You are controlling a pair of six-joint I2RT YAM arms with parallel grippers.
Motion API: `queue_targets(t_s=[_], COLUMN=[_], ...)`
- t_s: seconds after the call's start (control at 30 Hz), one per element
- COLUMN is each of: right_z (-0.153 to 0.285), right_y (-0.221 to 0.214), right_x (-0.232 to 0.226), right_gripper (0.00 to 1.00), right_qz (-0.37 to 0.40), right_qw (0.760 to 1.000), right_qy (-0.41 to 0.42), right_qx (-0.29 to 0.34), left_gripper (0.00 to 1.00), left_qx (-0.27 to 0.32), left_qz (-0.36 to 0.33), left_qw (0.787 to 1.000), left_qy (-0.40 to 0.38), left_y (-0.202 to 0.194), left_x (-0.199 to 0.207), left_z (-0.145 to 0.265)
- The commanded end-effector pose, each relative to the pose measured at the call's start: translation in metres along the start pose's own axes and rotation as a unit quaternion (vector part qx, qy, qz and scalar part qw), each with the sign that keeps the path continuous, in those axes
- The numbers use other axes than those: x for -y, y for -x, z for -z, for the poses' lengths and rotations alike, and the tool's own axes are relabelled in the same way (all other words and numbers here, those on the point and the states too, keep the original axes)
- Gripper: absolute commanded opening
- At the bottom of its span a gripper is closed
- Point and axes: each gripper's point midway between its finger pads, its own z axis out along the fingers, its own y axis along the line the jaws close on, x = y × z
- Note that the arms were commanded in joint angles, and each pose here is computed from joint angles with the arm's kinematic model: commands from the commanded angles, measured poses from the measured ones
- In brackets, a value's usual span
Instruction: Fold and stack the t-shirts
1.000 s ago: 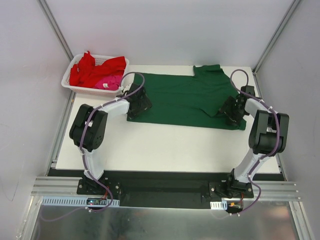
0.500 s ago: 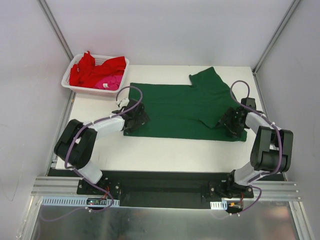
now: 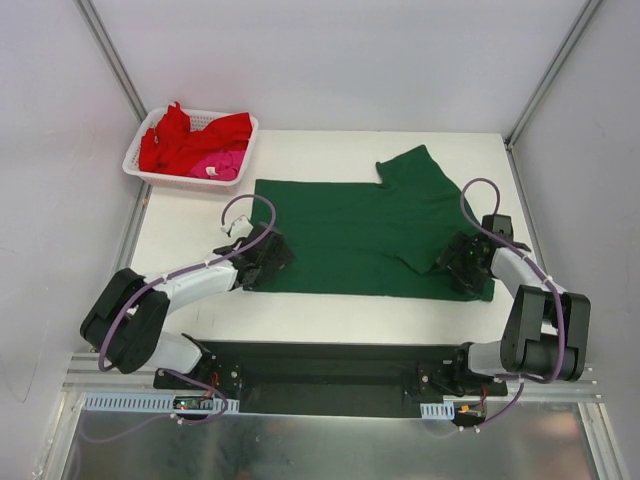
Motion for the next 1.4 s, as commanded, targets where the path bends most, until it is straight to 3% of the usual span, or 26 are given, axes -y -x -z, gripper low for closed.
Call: queue_targets(t_s=[0.0, 0.27, 0.4, 0.63, 1.0, 1.13, 1.37], right_z=[0.006, 0.014, 0.017, 0.020, 0.141, 0.124, 0.073], right_y=[-0.058, -0.051, -0.038, -0.024, 0.011, -0.008, -0.046], right_x=[0.041, 0.050, 0.049, 0.032, -0.073, -0.071, -0.055], right_gripper=[0.80, 0.80, 0.80, 0.80, 0.80, 0.76, 0.64], right_qz=[-0.006, 0.016, 0.031, 0.033, 0.007, -0.014, -0.052], right_qw=[0.994, 0.992, 0.991, 0.994, 0.993, 0.995, 0.997], right_qy=[-0.070, -0.098, -0.109, -0.080, 0.112, 0.093, 0.053], right_qx=[-0.088, -0.081, -0.074, -0.072, 0.037, 0.039, -0.011], left_gripper=[0.94, 0.94, 0.95, 0.95, 0.96, 0.97, 0.97], left_qx=[-0.061, -0.049, -0.015, -0.029, 0.014, 0.021, 0.032], left_qz=[-0.018, -0.025, -0.037, -0.057, -0.140, -0.144, -0.124], left_qw=[0.992, 0.989, 0.989, 0.989, 0.990, 0.987, 0.988], left_qy=[0.106, 0.137, 0.143, 0.134, -0.019, -0.062, -0.092], left_y=[-0.044, -0.045, -0.031, -0.032, 0.016, 0.023, 0.029], left_x=[-0.067, -0.087, -0.094, -0.086, -0.007, 0.010, 0.015], left_z=[0.008, 0.020, 0.026, 0.029, 0.085, 0.104, 0.120])
